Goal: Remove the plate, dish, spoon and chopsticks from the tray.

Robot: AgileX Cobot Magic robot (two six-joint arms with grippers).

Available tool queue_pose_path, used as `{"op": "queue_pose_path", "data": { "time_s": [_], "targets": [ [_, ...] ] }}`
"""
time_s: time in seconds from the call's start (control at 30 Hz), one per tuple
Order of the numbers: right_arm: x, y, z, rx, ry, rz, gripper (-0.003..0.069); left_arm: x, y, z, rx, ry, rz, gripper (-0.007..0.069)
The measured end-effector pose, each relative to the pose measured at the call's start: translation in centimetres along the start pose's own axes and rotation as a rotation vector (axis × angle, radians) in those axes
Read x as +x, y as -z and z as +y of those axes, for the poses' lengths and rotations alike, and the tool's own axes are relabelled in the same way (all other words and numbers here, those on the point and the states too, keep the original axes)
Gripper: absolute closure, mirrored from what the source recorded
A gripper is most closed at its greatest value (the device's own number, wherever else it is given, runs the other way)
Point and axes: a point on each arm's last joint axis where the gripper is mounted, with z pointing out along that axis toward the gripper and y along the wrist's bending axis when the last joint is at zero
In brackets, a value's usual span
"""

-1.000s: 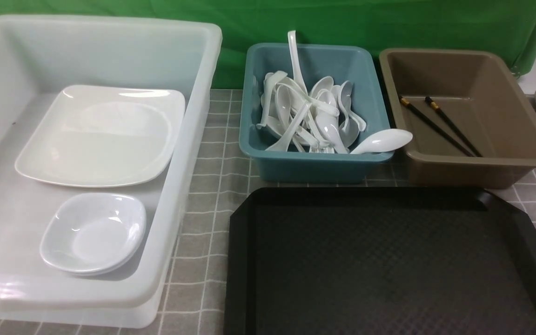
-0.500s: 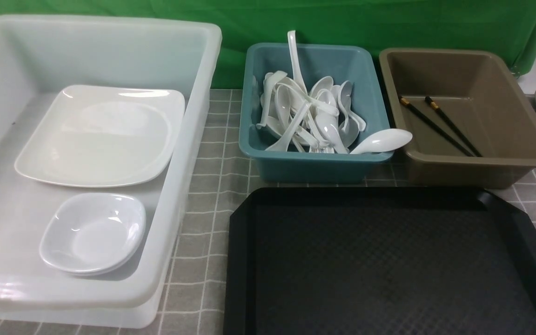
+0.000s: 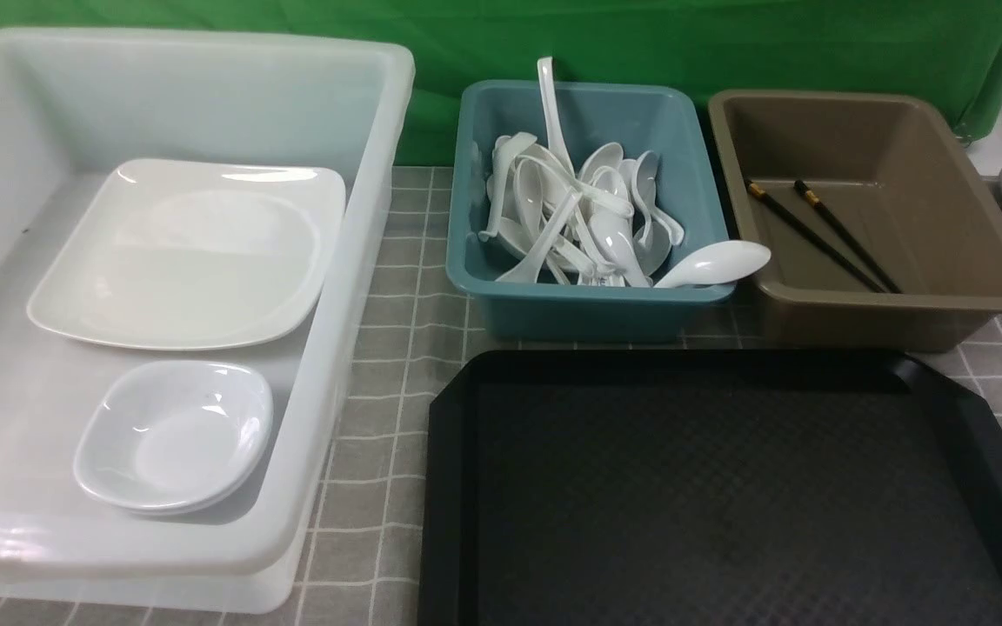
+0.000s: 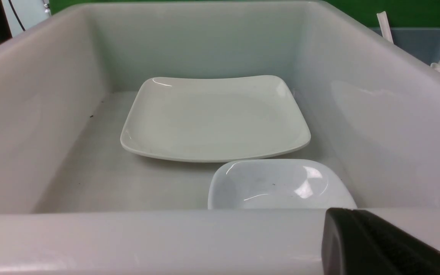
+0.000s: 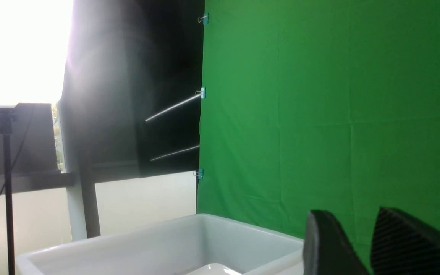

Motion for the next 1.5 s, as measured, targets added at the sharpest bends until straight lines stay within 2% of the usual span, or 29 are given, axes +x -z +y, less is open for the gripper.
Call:
{"op": "queue_pose_path", "data": {
  "time_s": [0.33,0.53,0.6,0.63,0.7,0.8,0.9,1.0,1.17,1.5],
  "targets": [
    [0.6,0.0,0.1,-0.011,0.034,0.061,0.0424,0.0,0.0,0.0,0.0,-0.001,0.0,0.0624],
    [1.8,0.2,-0.1,0.017,0.066,0.203,0.0422,0.0,0.0,0.0,0.0,0.0,0.0,0.0624],
    [3.2,0.5,-0.6,0.142,0.108,0.318,0.0421,0.0,0.0,0.0,-0.001,-0.003,0.0,0.0624],
    [3.4,0.5,-0.6,0.155,0.111,0.334,0.0421,0.0,0.0,0.0,-0.001,-0.004,0.0,0.0624],
    [4.9,0.8,-1.2,0.288,0.136,0.413,0.0421,0.0,0.0,0.0,-0.002,-0.007,0.0,0.0624],
    [9.0,1.8,-2.6,0.51,0.164,0.554,0.0421,0.0,0.0,0.0,-0.002,-0.01,0.0,0.0624],
    [12.9,3.1,-3.5,0.637,0.147,0.649,0.0421,0.0,0.0,0.0,-0.003,-0.013,0.0,0.0624],
    [14.8,4.1,-3.7,0.689,0.137,0.691,0.0421,0.0,0.0,0.0,-0.002,-0.014,0.0,0.0624],
    [15.2,4.7,-3.7,0.744,0.137,0.691,0.0421,0.0,0.0,0.0,-0.002,-0.014,0.0,0.0624],
    [15.1,4.7,-3.8,0.767,0.128,0.684,0.0421,0.0,0.0,0.0,-0.002,-0.016,0.0,0.0624]
  ]
}}
